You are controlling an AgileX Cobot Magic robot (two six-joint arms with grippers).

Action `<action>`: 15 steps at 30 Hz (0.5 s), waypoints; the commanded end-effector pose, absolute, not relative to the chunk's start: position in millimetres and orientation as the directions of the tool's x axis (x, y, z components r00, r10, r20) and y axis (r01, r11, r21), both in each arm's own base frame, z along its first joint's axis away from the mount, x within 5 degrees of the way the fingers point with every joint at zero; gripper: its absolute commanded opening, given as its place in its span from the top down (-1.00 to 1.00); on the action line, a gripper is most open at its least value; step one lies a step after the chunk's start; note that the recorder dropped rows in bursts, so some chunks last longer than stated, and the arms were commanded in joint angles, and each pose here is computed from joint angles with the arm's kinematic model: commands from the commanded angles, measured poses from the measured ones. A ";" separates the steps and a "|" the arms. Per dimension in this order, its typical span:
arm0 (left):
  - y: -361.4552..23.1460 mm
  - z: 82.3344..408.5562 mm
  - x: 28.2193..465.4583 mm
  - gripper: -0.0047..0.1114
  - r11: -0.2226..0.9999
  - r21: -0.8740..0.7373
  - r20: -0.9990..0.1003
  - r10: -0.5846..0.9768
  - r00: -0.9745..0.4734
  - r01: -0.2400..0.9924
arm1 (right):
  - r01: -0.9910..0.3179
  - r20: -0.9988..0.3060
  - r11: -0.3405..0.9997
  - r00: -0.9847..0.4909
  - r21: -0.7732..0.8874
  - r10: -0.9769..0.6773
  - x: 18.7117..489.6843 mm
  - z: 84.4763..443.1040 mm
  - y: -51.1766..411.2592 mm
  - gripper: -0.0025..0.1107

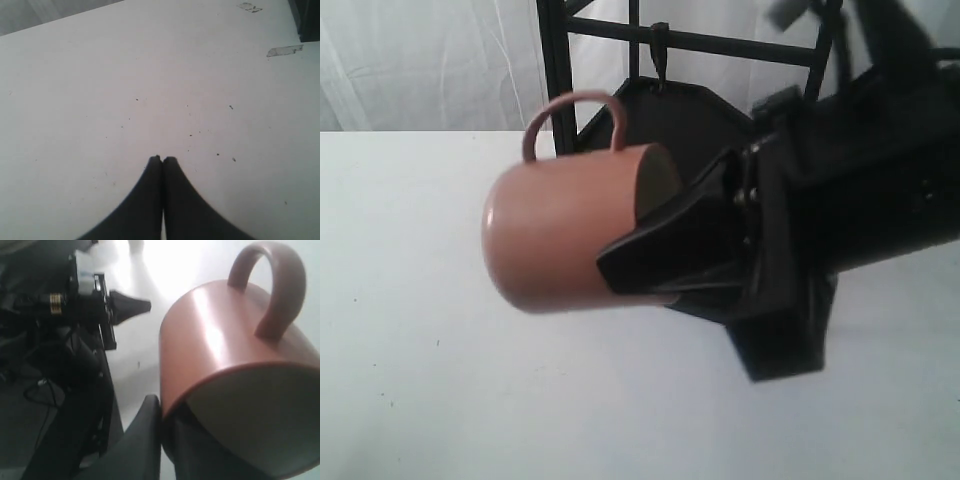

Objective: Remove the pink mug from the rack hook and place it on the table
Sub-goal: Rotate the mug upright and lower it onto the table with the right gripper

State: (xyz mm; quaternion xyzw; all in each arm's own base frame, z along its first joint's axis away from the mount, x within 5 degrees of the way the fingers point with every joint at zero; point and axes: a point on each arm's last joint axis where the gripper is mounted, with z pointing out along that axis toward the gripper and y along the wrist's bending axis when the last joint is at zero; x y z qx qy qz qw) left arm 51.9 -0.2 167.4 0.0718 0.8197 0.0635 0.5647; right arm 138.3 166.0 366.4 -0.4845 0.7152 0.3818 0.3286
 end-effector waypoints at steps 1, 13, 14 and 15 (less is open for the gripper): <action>-0.8 166.5 51.8 0.92 0.983 0.177 -0.919 0.184 -0.349 0.051 | -0.940 -0.759 0.292 -0.321 0.179 -0.567 139.2 361.8 184.5 0.96; -0.8 166.5 51.8 0.92 0.983 0.177 -0.919 0.184 -0.349 0.051 | -0.896 -0.481 0.431 -0.427 0.109 -0.765 161.3 331.4 239.7 0.96; -0.8 166.5 51.8 0.92 0.983 0.177 -0.919 0.184 -0.349 0.051 | -0.887 -0.476 0.447 -0.445 0.117 -0.758 163.8 330.6 242.7 0.96; -0.8 166.5 51.8 0.92 0.983 0.177 -0.919 0.184 -0.349 0.051 | -0.873 -0.471 0.472 -0.470 0.124 -0.746 166.8 331.6 245.5 0.96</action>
